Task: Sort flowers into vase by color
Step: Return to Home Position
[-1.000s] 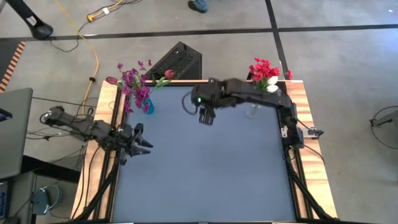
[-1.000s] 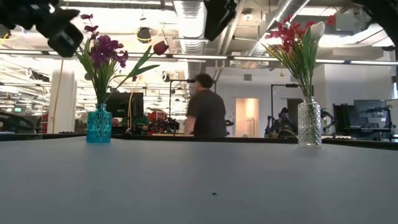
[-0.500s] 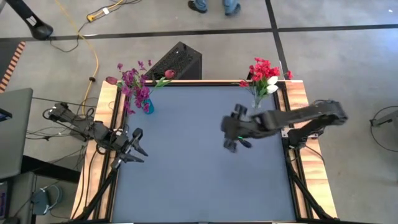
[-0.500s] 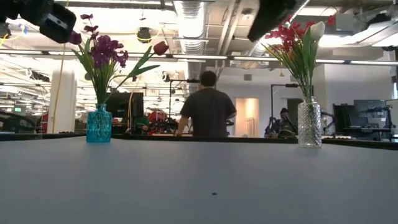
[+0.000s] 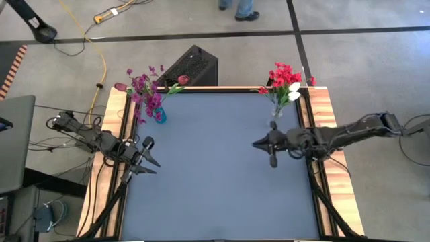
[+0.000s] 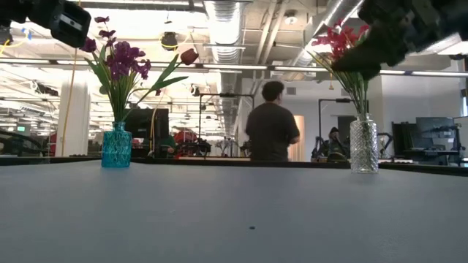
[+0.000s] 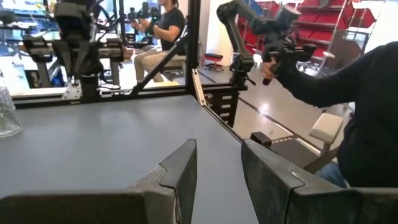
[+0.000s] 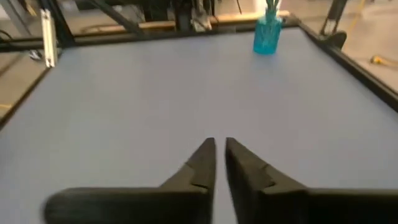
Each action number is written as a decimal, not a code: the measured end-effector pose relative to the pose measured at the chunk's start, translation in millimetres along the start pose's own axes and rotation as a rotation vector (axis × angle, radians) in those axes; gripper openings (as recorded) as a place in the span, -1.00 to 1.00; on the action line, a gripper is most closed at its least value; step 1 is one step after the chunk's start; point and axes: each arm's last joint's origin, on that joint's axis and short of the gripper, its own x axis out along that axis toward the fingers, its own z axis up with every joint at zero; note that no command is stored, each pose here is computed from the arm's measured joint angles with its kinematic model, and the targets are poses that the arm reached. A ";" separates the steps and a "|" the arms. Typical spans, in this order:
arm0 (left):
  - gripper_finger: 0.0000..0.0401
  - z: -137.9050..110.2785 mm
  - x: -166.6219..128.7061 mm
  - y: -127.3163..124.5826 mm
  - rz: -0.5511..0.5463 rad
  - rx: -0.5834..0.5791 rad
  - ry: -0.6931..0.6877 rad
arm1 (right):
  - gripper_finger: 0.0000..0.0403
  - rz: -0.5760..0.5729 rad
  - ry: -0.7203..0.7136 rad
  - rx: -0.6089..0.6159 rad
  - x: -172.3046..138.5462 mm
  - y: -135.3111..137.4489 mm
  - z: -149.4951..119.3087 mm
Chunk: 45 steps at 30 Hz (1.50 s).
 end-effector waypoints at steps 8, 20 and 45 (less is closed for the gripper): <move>-0.43 0.2 0.0 1.5 0.052 0.047 -0.005 | -0.87 0.052 -0.155 0.003 -10.4 -35.7 -39.4; -0.43 0.4 -0.5 5.3 0.185 0.071 -0.011 | -0.90 0.011 -0.131 0.156 -23.0 -94.0 -59.6; -0.43 -8.6 -28.7 9.8 0.263 0.062 -0.078 | -0.89 -0.201 -0.200 0.166 -41.6 -96.7 -94.1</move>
